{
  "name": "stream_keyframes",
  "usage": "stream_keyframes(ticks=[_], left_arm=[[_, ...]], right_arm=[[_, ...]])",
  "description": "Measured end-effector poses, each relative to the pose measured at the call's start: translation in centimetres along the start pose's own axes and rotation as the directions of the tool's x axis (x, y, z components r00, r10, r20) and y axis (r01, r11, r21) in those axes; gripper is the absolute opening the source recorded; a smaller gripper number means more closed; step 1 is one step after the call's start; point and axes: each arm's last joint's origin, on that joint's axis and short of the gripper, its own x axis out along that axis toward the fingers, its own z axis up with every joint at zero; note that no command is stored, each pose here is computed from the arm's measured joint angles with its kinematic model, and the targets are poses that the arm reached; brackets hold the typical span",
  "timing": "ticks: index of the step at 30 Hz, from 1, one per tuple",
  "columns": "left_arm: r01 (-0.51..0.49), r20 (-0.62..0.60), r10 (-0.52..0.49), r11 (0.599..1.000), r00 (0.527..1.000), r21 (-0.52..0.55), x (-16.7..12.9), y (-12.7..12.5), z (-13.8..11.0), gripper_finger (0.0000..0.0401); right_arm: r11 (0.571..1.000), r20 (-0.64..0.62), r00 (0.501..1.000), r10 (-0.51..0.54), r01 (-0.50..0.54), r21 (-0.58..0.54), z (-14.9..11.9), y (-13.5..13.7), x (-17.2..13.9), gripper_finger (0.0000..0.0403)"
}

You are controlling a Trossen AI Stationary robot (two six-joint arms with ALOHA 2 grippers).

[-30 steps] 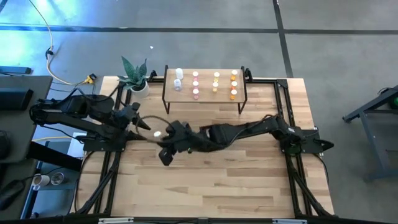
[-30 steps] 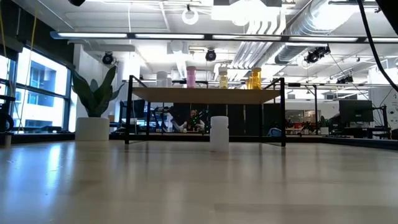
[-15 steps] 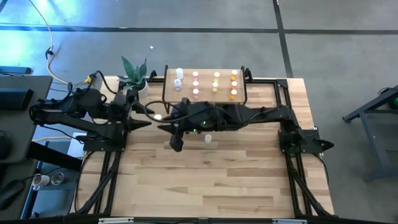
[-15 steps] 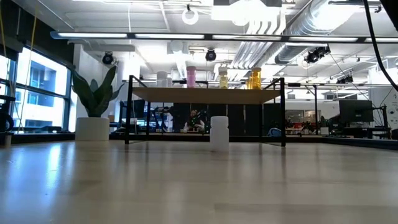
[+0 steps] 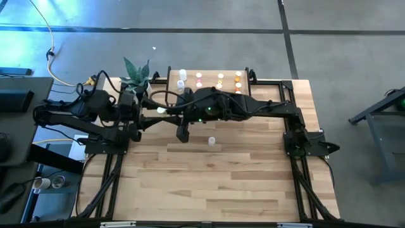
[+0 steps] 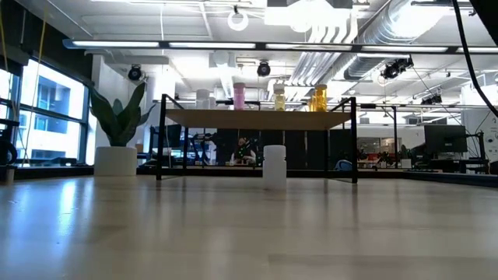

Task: Pick and place medicine bottles onto shelf by color
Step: Put the yellow pill bottle aligned with the other yellow pill bottles on the shelf

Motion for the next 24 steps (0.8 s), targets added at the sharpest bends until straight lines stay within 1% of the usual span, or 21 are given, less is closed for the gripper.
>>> stream_keyframes(ticks=[4, 8, 11, 15, 24], left_arm=[[-0.015, 0.012, 0.015, 1.000, 1.000, 0.013, 0.4, 0.0, 0.0, 0.0209], [-0.042, 0.015, 0.042, 0.999, 0.999, 0.013, 0.6, 0.0, 0.0, 0.0209], [-0.065, 0.024, 0.064, 0.998, 0.998, 0.012, 0.6, 0.1, 0.1, 0.0203], [-0.076, 0.025, 0.075, 0.997, 0.997, 0.011, 0.6, 0.1, 0.1, 0.0179], [-0.077, 0.034, 0.076, 0.997, 0.997, 0.009, 0.5, 0.1, 0.2, 0.0113]], right_arm=[[1.000, -0.001, 1.000, -0.004, 0.004, -0.004, 0.1, -0.5, 0.0, 0.0083], [1.000, -0.008, 1.000, 0.028, -0.028, -0.001, 0.1, -0.9, 0.1, 0.0083], [1.000, -0.005, 1.000, 0.031, -0.031, -0.003, 0.2, -1.1, 0.1, 0.0083], [0.999, -0.003, 1.000, 0.028, -0.028, -0.017, 0.2, -1.2, 0.1, 0.0083], [0.999, 0.003, 1.000, 0.031, -0.031, -0.011, 0.7, -2.3, -0.4, 0.0083]])
